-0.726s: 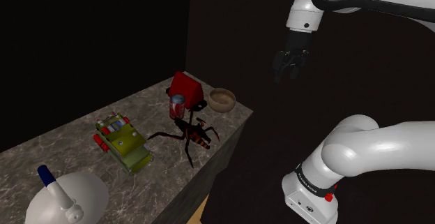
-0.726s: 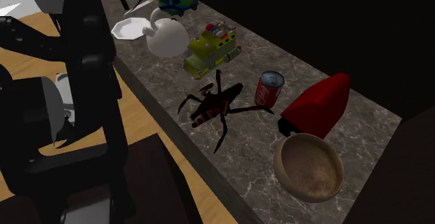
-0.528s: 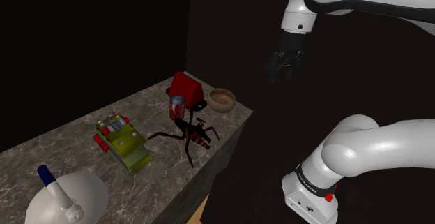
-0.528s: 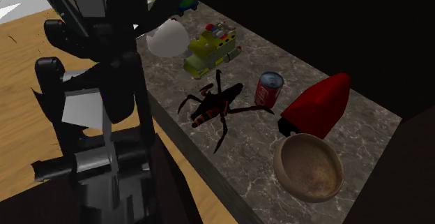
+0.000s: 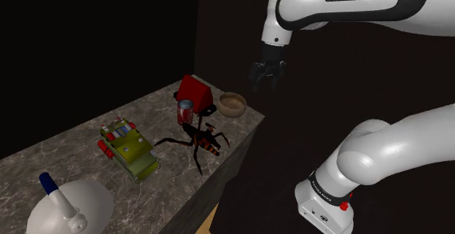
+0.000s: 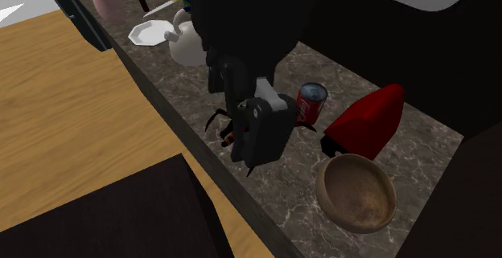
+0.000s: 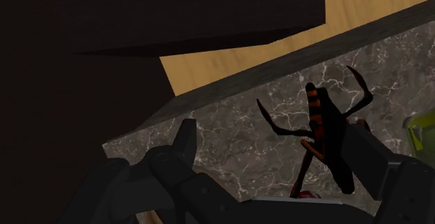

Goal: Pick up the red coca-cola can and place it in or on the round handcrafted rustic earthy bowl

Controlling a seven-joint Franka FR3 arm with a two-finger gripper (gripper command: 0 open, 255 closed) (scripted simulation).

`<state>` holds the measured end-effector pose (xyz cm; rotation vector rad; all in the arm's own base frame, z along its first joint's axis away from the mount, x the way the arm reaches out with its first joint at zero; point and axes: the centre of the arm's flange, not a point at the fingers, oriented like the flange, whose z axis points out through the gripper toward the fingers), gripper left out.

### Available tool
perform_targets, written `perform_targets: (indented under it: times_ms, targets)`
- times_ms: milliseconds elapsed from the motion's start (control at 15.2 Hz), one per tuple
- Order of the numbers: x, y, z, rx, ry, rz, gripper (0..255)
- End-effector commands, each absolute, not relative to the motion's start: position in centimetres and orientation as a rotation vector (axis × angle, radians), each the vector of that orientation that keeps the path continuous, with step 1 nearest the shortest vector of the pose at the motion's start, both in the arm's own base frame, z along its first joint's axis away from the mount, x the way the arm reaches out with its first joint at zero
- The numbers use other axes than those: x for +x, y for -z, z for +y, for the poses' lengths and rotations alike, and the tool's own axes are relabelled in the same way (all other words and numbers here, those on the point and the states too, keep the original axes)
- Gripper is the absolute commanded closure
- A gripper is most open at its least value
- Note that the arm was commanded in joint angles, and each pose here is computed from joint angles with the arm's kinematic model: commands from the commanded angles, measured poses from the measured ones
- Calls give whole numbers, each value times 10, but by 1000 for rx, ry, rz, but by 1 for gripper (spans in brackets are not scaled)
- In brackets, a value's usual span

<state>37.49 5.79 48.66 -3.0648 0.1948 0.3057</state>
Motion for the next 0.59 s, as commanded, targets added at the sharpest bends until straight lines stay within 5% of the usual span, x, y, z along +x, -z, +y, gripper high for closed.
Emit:
perform_targets:
  times_ms: [0,528]
  targets:
    - [395,-469,67,-3062,-301,202,0]
    - [471,-410,105,-3056,-294,230,0]
